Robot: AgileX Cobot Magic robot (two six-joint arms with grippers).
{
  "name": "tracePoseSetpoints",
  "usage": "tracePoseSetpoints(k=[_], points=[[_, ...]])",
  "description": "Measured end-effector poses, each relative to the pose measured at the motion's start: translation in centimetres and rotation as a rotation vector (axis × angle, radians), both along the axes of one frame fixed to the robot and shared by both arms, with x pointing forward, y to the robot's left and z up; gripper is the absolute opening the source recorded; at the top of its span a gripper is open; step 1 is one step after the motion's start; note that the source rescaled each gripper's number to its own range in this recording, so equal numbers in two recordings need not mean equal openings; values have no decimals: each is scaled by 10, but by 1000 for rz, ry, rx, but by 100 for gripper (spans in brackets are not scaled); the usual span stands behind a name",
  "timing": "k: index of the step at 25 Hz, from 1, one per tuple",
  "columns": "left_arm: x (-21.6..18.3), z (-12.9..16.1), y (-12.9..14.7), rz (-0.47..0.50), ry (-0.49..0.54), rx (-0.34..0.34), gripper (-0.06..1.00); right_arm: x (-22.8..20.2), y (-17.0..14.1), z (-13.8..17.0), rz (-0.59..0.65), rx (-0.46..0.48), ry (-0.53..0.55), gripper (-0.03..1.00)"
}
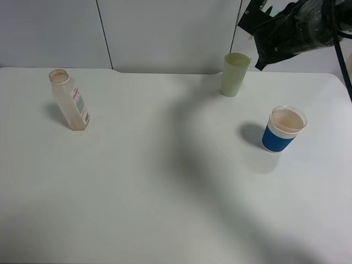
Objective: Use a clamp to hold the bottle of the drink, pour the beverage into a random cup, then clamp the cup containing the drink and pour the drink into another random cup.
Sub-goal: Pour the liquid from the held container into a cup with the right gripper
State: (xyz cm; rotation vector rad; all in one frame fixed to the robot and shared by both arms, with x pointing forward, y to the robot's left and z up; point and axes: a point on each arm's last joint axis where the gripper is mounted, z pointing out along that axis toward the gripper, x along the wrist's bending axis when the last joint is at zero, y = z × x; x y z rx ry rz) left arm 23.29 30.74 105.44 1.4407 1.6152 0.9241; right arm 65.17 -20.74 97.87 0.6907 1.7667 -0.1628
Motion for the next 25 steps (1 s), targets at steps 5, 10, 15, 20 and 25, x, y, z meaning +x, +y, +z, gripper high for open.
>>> tracePoseSetpoints(k=[5,10,15,20,25], points=[[0,0,0,0,0,0,100,0,0,0,2,-11,5,1],[0,0,0,0,0,0,100,0,0,0,14,-46,23,1],[0,0,0,0,0,0,100,0,0,0,20,-66,32,1],[0,0,0,0,0,0,100,0,-1,0,22,-75,36,1],[0,0,0,0,0,0,100,0,-1,1,35,-125,60,1]])
